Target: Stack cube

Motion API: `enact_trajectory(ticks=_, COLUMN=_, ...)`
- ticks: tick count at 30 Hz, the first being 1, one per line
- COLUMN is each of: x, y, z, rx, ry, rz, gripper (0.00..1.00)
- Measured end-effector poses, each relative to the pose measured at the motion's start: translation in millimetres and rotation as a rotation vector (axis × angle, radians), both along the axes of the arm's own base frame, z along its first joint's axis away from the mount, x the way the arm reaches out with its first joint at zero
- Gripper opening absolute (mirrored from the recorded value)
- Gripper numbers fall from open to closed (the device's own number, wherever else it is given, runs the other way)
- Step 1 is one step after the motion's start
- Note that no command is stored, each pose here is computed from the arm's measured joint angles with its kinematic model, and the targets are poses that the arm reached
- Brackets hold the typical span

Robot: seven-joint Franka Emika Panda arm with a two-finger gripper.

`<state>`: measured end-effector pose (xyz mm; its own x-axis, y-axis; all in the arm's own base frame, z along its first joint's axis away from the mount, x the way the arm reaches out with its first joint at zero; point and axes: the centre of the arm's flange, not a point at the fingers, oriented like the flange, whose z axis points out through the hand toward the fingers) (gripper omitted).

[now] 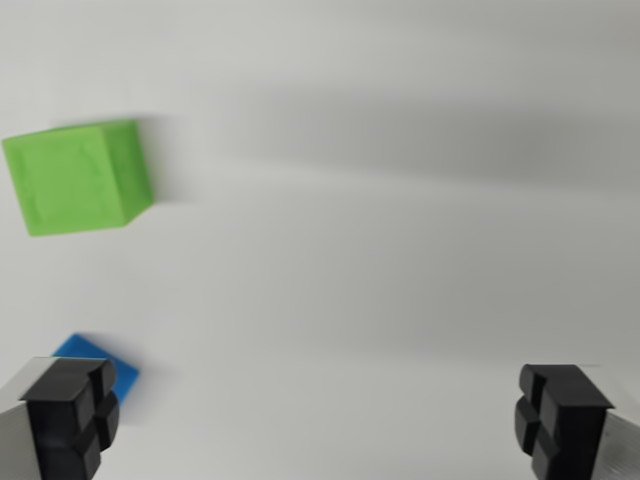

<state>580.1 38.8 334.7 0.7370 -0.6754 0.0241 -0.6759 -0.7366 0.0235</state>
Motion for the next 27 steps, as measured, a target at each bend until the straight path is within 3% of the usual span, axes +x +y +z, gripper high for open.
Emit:
enact_trajectory(ticks=14, x=0.1, y=36.4, z=-36, rx=0.0092, ry=0.0028, rz=0.041, gripper=1.0)
enact_trajectory(ticks=27, x=-1.1, y=74.9, z=-75, rx=0.0202, ry=0.006, rz=0.084, gripper=1.0)
